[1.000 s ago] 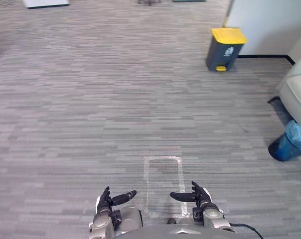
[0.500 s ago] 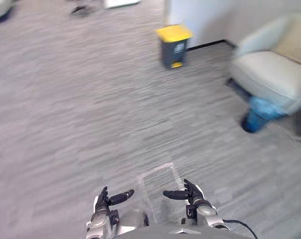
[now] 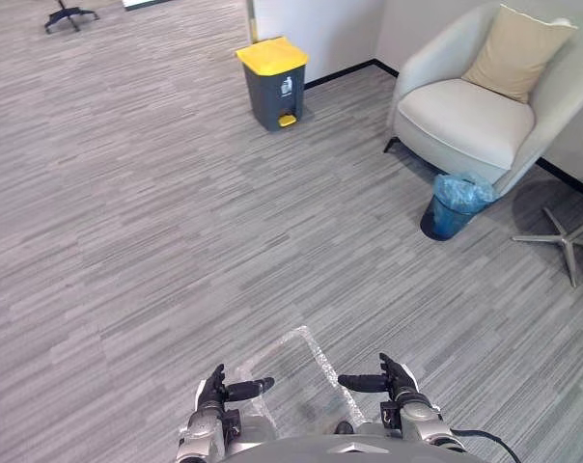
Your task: Organize the slippers on the shoe rack
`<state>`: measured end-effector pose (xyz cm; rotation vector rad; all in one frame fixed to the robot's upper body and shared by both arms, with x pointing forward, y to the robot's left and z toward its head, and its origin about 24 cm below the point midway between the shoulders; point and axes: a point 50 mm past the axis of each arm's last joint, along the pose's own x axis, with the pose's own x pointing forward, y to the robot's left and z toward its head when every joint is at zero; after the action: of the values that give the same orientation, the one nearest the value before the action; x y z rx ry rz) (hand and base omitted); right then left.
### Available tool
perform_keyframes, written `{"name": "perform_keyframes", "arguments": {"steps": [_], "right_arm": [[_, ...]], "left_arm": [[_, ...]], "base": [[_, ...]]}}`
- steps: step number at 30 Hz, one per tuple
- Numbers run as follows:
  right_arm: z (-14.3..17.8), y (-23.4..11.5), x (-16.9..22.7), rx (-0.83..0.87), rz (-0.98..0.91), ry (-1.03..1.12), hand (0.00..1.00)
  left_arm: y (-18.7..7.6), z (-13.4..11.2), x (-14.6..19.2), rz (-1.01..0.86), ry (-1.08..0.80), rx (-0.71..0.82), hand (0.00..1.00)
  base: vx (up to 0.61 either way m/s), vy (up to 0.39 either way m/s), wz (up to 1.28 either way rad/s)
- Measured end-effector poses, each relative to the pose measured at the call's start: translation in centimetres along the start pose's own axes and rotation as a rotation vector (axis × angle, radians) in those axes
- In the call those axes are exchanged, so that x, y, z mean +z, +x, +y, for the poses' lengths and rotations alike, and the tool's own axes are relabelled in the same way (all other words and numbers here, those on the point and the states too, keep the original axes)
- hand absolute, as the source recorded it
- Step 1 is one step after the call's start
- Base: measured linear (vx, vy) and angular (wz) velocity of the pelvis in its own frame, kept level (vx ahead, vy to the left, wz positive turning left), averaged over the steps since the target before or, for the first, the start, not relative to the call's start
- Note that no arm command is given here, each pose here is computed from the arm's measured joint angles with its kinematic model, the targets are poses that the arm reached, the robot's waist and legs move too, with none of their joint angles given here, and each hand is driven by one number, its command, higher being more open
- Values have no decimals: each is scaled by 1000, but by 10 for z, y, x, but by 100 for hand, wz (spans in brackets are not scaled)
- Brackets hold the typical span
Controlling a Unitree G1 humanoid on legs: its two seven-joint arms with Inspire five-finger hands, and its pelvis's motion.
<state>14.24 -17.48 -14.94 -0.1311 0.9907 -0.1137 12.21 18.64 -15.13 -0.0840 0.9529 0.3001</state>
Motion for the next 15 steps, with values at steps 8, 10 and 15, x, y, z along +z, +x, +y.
{"name": "perform_keyframes", "arguments": {"steps": [8, 10, 15], "right_arm": [[15, -2, 5, 22, -23, 37, 100], [19, -3, 3, 32, -16, 43, 100], [23, -5, -1, 39, -4, 52, 100]], "left_arm": [[0, 1, 5, -29, -27, 17, 100], [0, 0, 4, -21, -26, 17, 100], [-1, 3, -2, 6, -20, 20, 100]], "base": [[118, 206, -94], [72, 113, -67], [30, 67, -73]]}}
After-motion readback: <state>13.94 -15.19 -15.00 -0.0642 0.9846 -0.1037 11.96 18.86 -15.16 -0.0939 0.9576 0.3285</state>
